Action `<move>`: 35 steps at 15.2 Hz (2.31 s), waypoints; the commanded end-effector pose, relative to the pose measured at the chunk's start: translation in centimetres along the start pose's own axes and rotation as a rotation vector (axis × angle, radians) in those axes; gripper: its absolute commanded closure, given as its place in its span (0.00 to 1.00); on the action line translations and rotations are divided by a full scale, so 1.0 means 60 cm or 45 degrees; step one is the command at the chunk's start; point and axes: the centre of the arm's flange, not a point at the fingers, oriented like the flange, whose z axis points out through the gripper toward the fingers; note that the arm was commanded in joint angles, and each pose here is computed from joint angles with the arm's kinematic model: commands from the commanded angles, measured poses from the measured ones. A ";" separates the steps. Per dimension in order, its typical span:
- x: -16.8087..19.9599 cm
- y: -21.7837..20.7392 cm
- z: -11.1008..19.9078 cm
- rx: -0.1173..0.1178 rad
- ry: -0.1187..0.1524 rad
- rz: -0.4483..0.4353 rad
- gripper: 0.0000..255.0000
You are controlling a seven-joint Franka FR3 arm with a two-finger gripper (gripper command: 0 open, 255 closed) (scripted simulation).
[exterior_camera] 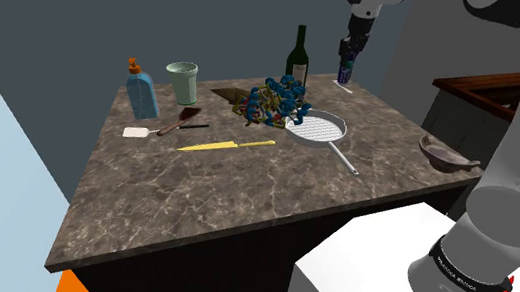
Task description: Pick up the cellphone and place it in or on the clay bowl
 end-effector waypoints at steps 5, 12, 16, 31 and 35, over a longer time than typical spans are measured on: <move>0.007 0.004 -0.054 0.000 -0.001 0.000 1.00; -0.121 0.006 -0.084 0.000 -0.001 0.000 1.00; -0.208 0.007 -0.101 0.000 -0.001 0.000 1.00; -0.531 0.013 -0.167 0.000 -0.001 0.000 1.00; -0.617 0.015 -0.184 0.000 -0.001 0.000 1.00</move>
